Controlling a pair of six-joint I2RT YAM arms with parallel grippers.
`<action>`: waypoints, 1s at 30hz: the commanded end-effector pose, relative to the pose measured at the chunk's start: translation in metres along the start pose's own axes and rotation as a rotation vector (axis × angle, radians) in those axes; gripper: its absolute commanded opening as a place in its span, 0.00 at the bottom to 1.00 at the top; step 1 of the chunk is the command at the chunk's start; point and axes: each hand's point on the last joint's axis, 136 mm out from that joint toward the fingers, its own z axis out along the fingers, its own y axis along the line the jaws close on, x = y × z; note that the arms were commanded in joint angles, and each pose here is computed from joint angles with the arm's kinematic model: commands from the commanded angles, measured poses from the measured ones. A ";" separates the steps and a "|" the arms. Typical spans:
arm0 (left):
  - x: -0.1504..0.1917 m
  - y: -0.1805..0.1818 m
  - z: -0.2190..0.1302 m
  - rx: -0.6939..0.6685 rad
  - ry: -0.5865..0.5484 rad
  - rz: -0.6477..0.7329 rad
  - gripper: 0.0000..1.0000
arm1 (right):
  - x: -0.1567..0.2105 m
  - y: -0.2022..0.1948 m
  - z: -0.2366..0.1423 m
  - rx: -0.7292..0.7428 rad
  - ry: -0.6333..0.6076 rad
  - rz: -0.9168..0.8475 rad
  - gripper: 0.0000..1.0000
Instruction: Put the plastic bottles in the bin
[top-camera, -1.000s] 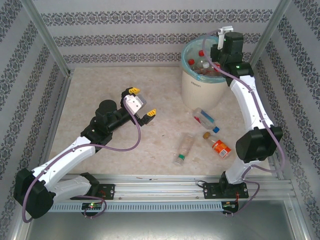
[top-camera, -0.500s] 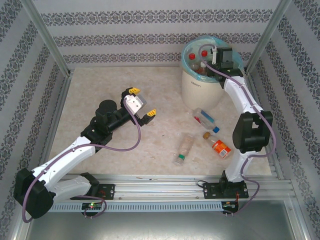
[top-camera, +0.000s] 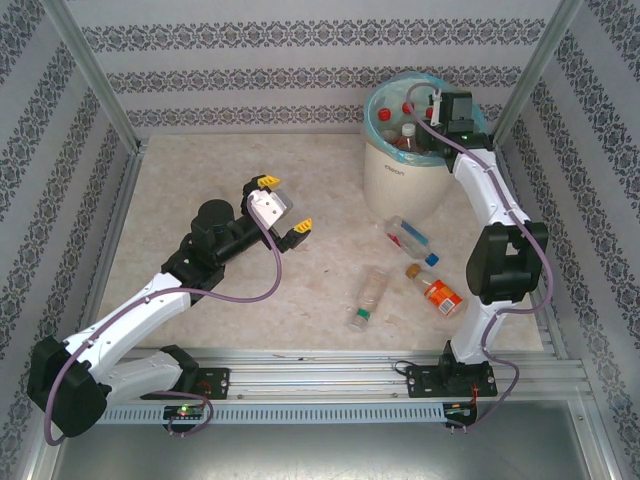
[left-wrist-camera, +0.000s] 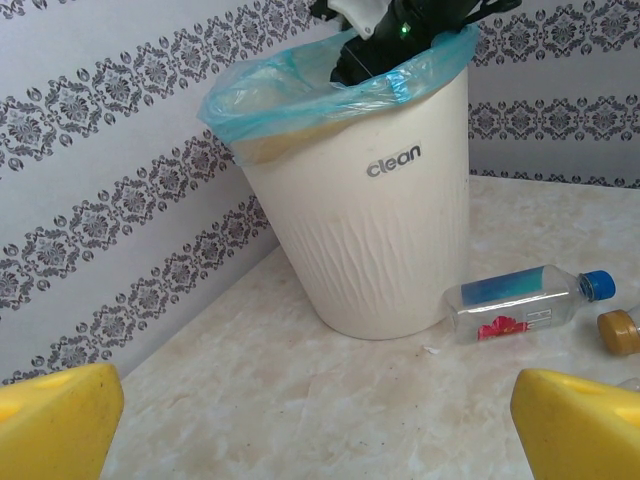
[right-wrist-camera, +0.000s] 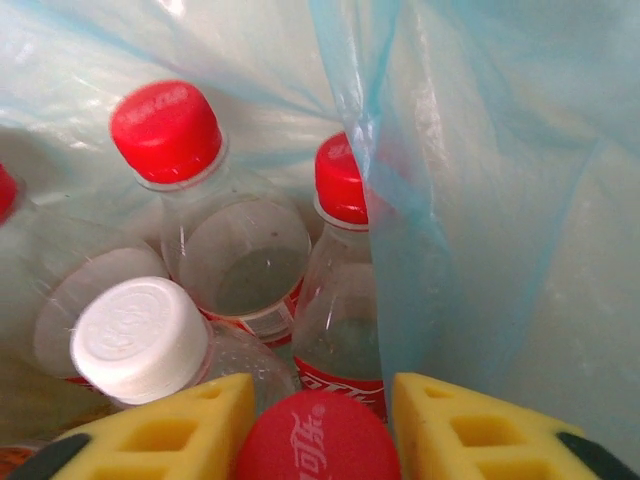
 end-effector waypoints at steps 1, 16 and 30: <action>-0.011 0.001 -0.003 -0.006 -0.014 0.011 1.00 | -0.062 0.016 -0.065 -0.050 -0.163 0.005 0.47; -0.017 0.004 0.001 0.005 0.170 -0.166 1.00 | -0.076 0.053 -0.236 -0.162 -0.430 -0.040 0.61; 0.053 -0.116 0.057 0.193 0.593 -0.217 0.96 | 0.073 0.044 -0.270 -0.229 -0.306 0.057 0.61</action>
